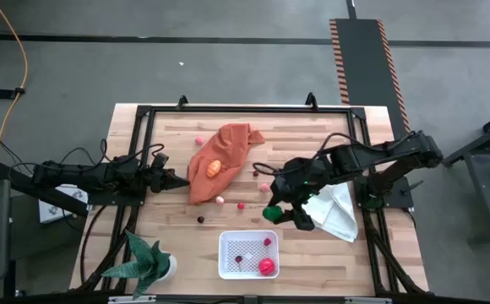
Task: Pick and placing Produce into tupperware
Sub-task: Put the green bell pepper into the white bin
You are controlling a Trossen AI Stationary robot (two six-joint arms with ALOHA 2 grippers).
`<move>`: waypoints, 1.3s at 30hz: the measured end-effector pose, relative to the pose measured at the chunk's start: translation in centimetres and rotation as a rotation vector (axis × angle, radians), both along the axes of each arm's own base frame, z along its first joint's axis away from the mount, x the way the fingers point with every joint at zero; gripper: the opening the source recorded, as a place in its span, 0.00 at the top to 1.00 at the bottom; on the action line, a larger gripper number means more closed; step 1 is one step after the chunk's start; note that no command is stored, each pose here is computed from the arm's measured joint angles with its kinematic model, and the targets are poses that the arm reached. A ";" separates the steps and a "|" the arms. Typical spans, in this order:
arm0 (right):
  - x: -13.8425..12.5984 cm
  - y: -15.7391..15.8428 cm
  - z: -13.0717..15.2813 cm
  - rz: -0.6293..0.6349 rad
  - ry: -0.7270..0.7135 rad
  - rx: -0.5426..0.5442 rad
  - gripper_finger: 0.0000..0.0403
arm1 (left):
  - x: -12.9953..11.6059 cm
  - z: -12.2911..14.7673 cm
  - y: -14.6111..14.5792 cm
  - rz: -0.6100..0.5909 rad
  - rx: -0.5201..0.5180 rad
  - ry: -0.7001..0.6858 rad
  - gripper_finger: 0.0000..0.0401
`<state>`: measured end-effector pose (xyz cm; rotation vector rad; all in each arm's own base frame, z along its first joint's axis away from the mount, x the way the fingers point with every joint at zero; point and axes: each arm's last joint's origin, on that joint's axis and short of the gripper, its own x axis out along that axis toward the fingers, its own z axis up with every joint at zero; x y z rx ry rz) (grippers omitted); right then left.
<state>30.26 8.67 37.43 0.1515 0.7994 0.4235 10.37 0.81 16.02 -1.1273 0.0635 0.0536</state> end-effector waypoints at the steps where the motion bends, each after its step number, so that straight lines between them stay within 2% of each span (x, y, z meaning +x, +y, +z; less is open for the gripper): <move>1: 0.2 0.0 0.0 -0.007 0.016 -0.019 0.46 | 0.0 0.0 0.0 0.000 0.000 0.000 1.00; 5: 0.7 0.6 0.1 -0.032 0.052 -0.090 0.46 | 0.0 0.0 0.0 0.000 0.000 0.000 1.00; 18: 2.8 3.4 -0.8 -0.065 0.182 -0.221 0.46 | 0.0 0.0 0.0 0.000 0.000 0.000 1.00; 28: 4.7 4.6 -1.5 -0.092 0.221 -0.215 0.46 | 0.0 0.0 0.0 0.000 0.000 0.000 1.00; 39: 6.4 5.5 -4.2 -0.128 0.313 -0.214 0.46 | 0.0 0.0 0.0 0.000 0.000 0.000 1.00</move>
